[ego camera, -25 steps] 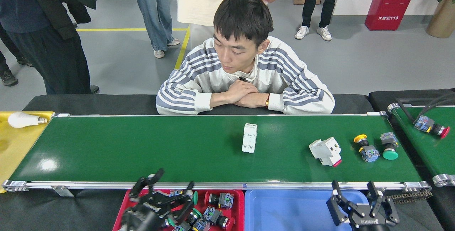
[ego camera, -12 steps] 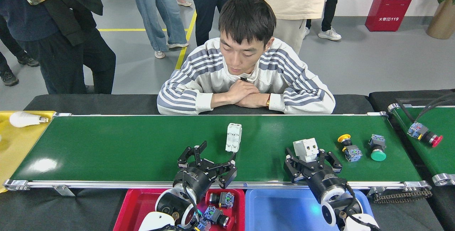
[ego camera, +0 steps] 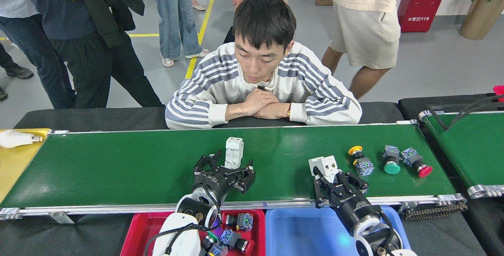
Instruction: Pick switch part from conveyor to tray
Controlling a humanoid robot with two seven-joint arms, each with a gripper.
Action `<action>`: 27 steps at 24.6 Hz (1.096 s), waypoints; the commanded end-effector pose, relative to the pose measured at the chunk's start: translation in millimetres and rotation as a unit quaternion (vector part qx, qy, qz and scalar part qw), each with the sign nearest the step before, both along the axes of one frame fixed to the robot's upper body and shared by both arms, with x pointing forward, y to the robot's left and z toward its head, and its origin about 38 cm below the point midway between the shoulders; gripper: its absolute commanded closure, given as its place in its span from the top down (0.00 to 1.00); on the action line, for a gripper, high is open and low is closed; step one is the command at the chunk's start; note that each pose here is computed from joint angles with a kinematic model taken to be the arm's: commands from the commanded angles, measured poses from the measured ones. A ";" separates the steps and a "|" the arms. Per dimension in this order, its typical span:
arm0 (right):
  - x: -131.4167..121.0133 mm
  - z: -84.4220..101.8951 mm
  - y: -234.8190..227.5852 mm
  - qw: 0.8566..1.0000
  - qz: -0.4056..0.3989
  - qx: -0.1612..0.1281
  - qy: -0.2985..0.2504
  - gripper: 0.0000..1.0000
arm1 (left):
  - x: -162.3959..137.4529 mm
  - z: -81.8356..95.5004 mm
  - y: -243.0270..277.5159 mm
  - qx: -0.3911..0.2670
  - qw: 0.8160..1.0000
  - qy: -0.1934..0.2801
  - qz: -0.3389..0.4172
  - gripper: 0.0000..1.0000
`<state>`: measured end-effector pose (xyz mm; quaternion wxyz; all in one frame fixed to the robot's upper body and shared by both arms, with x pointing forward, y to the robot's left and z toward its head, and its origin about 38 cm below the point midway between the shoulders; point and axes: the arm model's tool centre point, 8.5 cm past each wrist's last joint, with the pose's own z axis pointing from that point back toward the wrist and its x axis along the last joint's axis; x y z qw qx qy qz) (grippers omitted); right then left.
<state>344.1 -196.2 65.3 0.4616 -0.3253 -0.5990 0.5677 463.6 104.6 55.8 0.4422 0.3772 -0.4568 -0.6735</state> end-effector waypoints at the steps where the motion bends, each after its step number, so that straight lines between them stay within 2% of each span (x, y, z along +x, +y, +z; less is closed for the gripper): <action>1: -24.8 11.4 -17.2 0.999 0.019 0.003 -0.032 0.77 | 8.6 11.2 8.9 -0.006 1.000 -0.018 0.021 0.33; 2: -45.6 3.0 -28.3 1.000 0.019 0.006 -0.021 1.00 | 9.1 10.3 14.7 -0.015 0.999 -0.015 0.031 0.21; 3: -62.2 -6.2 -42.3 1.000 0.022 0.005 -0.008 1.00 | 9.0 9.2 19.6 -0.028 0.999 -0.011 0.040 0.12; 6: -81.8 -13.7 -81.3 1.000 0.023 0.014 0.000 1.00 | 7.4 9.2 20.4 -0.066 0.997 -0.003 0.039 0.04; 7: -82.9 -11.4 -90.0 1.000 0.012 0.021 -0.004 1.00 | 6.1 9.6 20.3 -0.070 0.997 -0.003 0.036 0.03; 9: -80.7 -6.6 -94.7 0.998 -0.023 0.059 -0.020 1.00 | -4.5 12.6 15.4 -0.078 0.997 -0.011 0.006 0.02; 11: -80.6 -7.0 -96.5 0.995 -0.056 0.082 -0.026 1.00 | -21.2 14.2 8.8 -0.083 0.996 -0.017 -0.040 0.02; 13: -78.9 -6.6 -103.8 0.992 -0.085 0.085 -0.025 1.00 | -40.5 21.4 2.3 -0.089 0.992 -0.031 -0.086 0.03; 15: -77.2 -9.3 -109.8 0.990 -0.113 0.079 -0.016 1.00 | -73.0 29.1 -8.4 -0.088 0.983 -0.036 -0.160 0.05; 16: -76.2 -11.6 -113.5 0.989 -0.129 0.072 -0.008 1.00 | -96.0 32.2 -14.6 -0.081 0.974 -0.034 -0.211 0.09; 18: -70.9 -12.8 -121.2 0.986 -0.163 0.047 0.001 1.00 | -135.9 26.9 -28.5 -0.070 0.954 -0.013 -0.292 0.20; 19: -63.5 -10.9 -125.7 0.983 -0.180 0.029 0.002 1.00 | -151.9 22.1 -44.6 -0.069 0.943 -0.002 -0.326 0.31; 21: -48.3 -10.9 -130.4 0.979 -0.202 0.011 0.011 1.00 | -167.0 18.5 -76.1 -0.071 0.931 0.010 -0.357 0.51; 23: -26.6 -9.3 -131.3 0.978 -0.208 0.010 0.015 1.00 | -168.5 9.3 -87.2 -0.074 0.936 0.028 -0.343 0.65; 24: -13.3 -7.0 -129.8 0.979 -0.204 0.011 0.014 1.00 | -167.6 8.3 -91.0 -0.076 0.940 0.031 -0.331 0.85; 25: -1.9 -7.5 -128.9 0.980 -0.199 0.007 0.015 1.00 | -170.2 9.8 -100.0 -0.078 0.943 0.031 -0.323 0.99; 27: 12.6 -7.7 -130.5 0.982 -0.188 -0.008 0.018 1.00 | -176.7 11.8 -115.0 -0.081 0.943 0.032 -0.322 0.99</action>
